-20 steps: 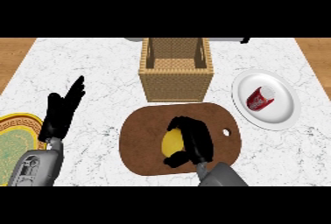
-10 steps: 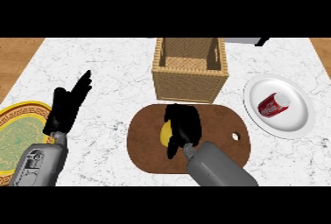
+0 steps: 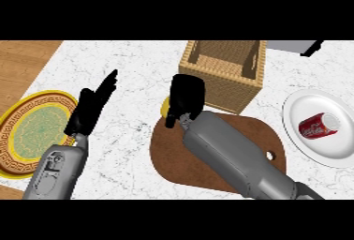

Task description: Pick the lemon from the cutting board and place it in the basket

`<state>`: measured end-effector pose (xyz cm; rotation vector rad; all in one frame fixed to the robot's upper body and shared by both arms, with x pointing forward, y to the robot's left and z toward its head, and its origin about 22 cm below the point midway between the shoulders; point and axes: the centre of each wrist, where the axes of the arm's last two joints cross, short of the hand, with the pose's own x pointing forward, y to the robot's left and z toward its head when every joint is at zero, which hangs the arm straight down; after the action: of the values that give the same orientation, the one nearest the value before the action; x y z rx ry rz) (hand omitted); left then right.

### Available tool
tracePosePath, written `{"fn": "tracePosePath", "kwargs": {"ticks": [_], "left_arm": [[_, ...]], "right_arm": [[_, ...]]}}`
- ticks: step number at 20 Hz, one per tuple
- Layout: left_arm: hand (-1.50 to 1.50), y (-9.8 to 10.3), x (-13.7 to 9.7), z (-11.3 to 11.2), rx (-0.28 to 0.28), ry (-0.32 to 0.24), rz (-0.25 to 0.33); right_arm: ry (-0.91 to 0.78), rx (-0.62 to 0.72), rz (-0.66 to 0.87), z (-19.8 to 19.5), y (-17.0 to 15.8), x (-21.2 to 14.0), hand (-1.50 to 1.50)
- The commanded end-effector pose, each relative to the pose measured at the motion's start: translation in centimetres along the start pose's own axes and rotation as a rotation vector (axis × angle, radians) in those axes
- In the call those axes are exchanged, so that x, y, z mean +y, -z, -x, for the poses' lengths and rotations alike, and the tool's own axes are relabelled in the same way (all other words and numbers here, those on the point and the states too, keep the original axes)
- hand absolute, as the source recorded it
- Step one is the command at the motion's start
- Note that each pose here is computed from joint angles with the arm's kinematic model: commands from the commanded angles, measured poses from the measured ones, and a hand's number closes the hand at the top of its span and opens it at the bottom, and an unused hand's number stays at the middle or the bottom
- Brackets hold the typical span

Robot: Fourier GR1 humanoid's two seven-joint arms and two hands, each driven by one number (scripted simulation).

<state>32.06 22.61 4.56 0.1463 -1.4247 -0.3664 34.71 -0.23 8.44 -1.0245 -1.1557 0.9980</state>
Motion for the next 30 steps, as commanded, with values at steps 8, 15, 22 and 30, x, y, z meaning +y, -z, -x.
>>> {"fn": "tracePosePath", "kwargs": {"ticks": [8, 15, 22, 30], "left_arm": [[0.00, 0.6, -1.0, 0.2, 0.008, 0.014, 0.033], [0.00, 1.2, -1.5, -0.9, 0.020, 0.006, 0.011], [0.00, 1.1, -0.4, -0.1, 0.015, -0.001, -0.015], [0.00, 0.4, 0.0, 0.6, 0.059, 0.001, -0.047]], "right_arm": [[0.440, 0.001, 0.278, -7.2, -0.4, -11.6, 1.50], [0.502, -0.003, 0.402, -11.0, -1.2, -17.3, 1.50], [0.508, 0.053, 0.466, -13.6, -1.9, -21.7, 1.50], [0.234, 0.253, 0.487, -13.9, 0.4, -23.7, 1.50]]}}
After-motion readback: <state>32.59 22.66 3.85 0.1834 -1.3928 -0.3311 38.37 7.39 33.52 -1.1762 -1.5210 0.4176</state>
